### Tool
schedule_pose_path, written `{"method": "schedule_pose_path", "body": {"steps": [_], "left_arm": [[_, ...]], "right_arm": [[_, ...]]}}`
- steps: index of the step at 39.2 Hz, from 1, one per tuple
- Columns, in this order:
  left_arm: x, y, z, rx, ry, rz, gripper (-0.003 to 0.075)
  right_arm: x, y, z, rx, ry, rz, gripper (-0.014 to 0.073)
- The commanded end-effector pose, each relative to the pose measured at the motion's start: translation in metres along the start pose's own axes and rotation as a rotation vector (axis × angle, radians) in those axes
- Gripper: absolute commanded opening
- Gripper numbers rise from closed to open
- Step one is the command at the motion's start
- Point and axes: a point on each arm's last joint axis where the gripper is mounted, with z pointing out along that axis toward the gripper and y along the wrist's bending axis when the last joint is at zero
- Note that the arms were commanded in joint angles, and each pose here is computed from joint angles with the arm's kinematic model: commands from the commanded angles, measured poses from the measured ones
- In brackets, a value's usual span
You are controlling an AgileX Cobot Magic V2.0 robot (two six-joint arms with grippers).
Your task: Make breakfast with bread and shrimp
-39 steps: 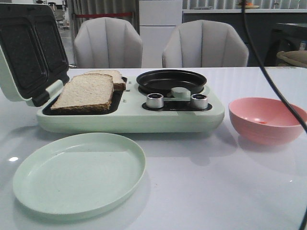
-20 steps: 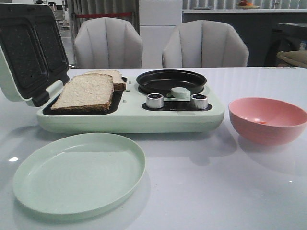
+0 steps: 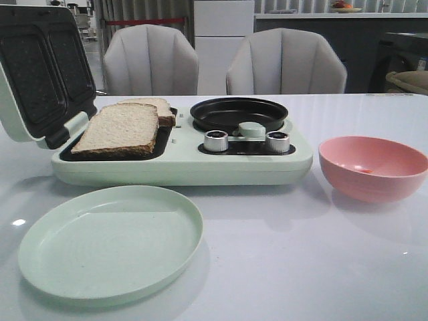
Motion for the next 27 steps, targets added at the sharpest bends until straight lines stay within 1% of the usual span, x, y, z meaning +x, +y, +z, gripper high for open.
{"method": "schedule_pose_path", "body": {"steps": [1, 5, 11, 20, 27], "left_arm": [[-0.015, 0.002, -0.007, -0.014, -0.122, -0.02, 0.0512], [-0.015, 0.002, -0.007, -0.014, -0.122, -0.02, 0.0512], [-0.015, 0.002, -0.007, -0.014, -0.122, -0.02, 0.0512], [-0.014, 0.001, -0.006, -0.015, -0.123, -0.02, 0.0512], [-0.02, 0.003, -0.004, -0.025, -0.189, -0.027, 0.0512]], "right_arm": [[-0.003, 0.0, -0.016, 0.006, -0.172, -0.001, 0.0582], [0.012, -0.002, -0.022, 0.008, -0.222, -0.004, 0.0582], [0.025, -0.004, -0.019, 0.015, -0.245, -0.002, 0.0582], [0.042, -0.005, -0.012, 0.017, -0.167, 0.001, 0.0582], [0.043, -0.005, -0.011, 0.017, -0.161, 0.001, 0.0582]]}}
